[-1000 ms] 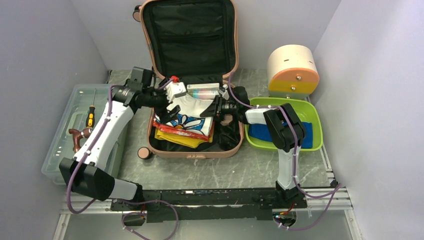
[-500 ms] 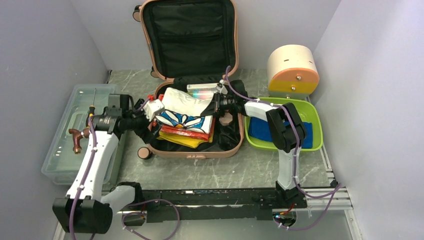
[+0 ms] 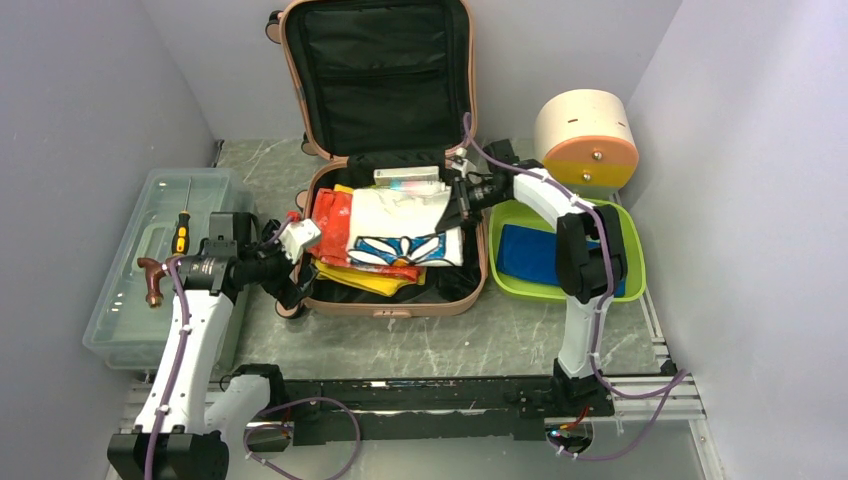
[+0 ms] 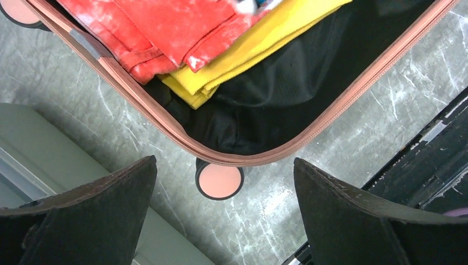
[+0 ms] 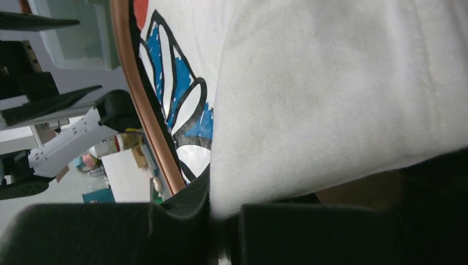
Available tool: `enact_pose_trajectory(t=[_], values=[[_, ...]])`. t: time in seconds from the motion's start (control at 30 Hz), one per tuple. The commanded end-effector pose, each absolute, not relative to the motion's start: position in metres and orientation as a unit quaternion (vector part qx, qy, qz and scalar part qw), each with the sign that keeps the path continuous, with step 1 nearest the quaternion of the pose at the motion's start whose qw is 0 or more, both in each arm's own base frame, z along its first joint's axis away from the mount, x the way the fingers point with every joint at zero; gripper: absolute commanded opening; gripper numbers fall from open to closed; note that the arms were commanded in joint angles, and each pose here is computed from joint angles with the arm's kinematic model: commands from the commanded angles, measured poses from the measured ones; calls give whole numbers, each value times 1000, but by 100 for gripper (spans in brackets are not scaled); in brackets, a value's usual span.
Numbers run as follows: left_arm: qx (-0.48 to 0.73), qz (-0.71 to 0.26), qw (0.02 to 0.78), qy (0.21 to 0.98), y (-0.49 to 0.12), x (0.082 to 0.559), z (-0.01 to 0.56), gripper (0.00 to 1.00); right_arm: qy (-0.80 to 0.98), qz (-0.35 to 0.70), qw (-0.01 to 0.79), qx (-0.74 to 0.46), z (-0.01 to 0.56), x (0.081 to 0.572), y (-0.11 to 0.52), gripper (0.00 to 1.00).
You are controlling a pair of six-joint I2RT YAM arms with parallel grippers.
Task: Open, take out, and arrange the luggage
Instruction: Place the clothes in the bin.
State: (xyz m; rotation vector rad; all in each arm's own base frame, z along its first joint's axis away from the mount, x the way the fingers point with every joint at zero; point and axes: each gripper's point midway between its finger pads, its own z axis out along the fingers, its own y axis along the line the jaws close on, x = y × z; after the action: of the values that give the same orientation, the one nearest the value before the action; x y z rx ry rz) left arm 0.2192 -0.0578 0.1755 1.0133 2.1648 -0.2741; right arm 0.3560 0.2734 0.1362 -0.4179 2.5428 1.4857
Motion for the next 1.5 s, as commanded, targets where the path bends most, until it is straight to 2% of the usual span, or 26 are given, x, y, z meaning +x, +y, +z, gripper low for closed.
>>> enact_pose_trajectory(t=[0.0, 0.37, 0.9, 1.2, 1.47], values=[[386, -125, 365, 838, -63, 211, 178, 99, 862, 473, 81, -163, 165, 329, 219, 0], [385, -134, 370, 835, -67, 211, 177, 99, 915, 372, 83, -133, 153, 325, 99, 0], [385, -148, 370, 832, -72, 209, 175, 99, 948, 290, 99, -83, 130, 325, -15, 0], [373, -150, 372, 837, -68, 211, 174, 99, 960, 252, 94, -72, 112, 327, -70, 0], [370, -154, 371, 838, -67, 212, 173, 99, 965, 235, 96, -59, 107, 321, -93, 0]])
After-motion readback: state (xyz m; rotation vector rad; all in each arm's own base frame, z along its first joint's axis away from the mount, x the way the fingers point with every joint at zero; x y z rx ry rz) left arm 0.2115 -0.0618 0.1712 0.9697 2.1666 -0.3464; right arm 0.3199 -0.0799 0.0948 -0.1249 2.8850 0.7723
